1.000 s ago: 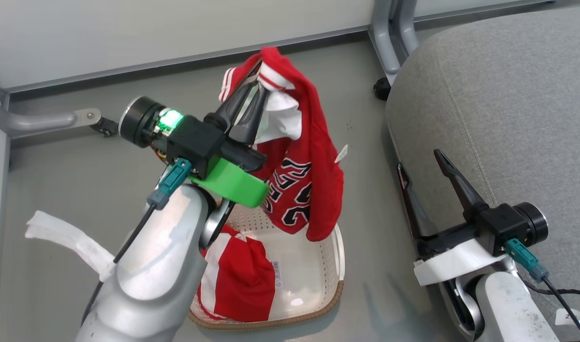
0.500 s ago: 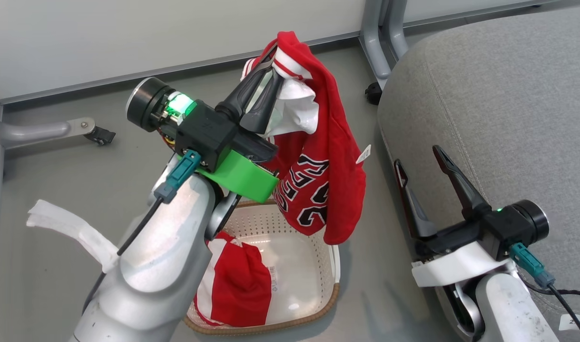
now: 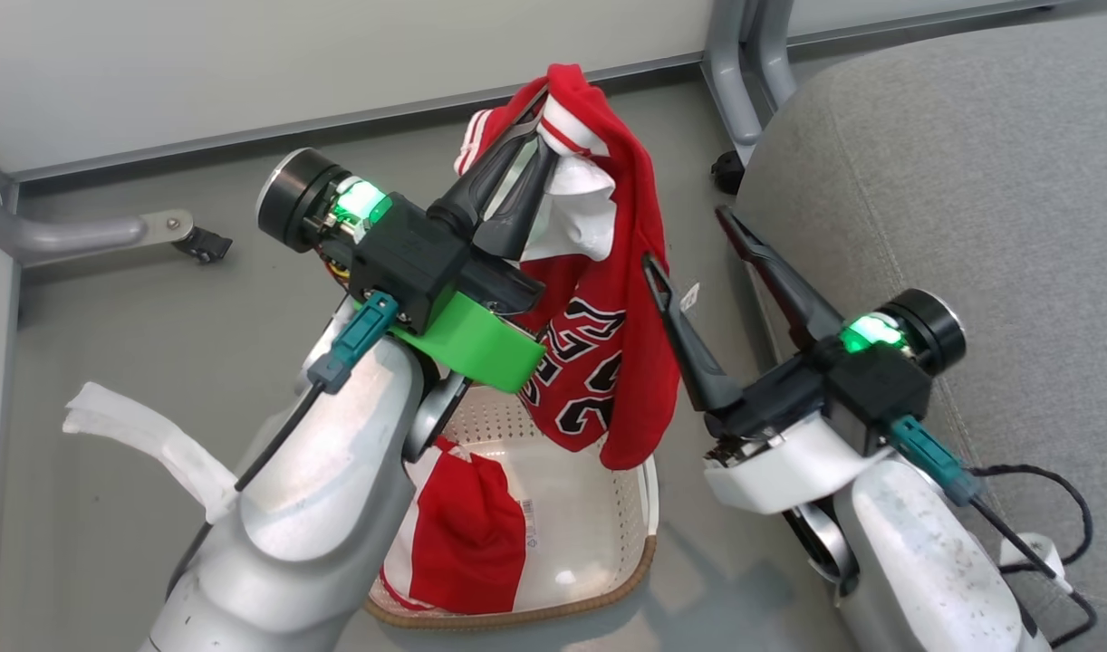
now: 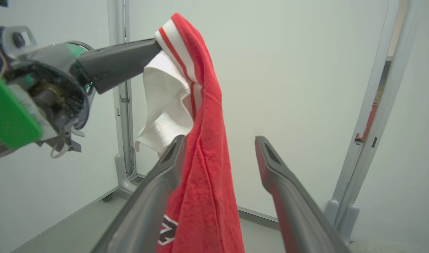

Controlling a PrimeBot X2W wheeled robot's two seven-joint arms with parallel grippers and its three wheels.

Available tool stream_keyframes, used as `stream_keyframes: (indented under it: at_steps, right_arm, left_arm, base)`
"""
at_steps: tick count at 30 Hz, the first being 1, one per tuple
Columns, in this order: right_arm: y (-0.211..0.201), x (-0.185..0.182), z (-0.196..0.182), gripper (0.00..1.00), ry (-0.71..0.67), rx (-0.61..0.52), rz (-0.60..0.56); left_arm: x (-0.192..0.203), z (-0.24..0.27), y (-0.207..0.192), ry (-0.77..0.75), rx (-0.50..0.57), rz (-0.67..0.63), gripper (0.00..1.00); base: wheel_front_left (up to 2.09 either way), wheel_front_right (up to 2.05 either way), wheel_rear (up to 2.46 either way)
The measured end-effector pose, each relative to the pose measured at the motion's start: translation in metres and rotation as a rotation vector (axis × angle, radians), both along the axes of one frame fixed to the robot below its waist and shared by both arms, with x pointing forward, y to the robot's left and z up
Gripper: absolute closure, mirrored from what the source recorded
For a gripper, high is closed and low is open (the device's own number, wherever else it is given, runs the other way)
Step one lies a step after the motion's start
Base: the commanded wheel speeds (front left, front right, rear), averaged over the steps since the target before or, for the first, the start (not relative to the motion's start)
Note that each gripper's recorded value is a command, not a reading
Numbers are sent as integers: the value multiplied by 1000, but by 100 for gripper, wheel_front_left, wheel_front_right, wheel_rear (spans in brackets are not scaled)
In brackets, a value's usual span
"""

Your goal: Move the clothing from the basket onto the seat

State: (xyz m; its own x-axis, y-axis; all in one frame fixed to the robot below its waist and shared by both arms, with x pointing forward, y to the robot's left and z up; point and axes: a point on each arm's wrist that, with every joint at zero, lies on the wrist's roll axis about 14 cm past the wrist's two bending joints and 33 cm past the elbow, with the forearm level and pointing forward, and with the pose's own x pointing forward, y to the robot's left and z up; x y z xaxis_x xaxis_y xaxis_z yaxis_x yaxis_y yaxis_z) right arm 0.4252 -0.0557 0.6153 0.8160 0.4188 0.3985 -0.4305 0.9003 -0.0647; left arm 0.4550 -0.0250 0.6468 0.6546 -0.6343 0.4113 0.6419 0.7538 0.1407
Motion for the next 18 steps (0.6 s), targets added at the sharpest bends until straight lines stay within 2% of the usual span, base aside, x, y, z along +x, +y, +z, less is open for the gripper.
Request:
stream_keyframes:
  at_steps: [16,17,18]
  right_arm:
    - [34,31,-40,0,97,-108,80]
    - [35,32,-45,84,112,-115,82]
    - [35,32,-48,100,122,-111,83]
  left_arm:
    - [-11,-1,-10,-9,-12,-41,100]
    - [-12,0,-10,-10,-12,-43,100]
    - [-12,0,-10,-11,-12,-44,100]
  base:
    - [0,0,0]
    - [0,0,0]
    - [0,0,0]
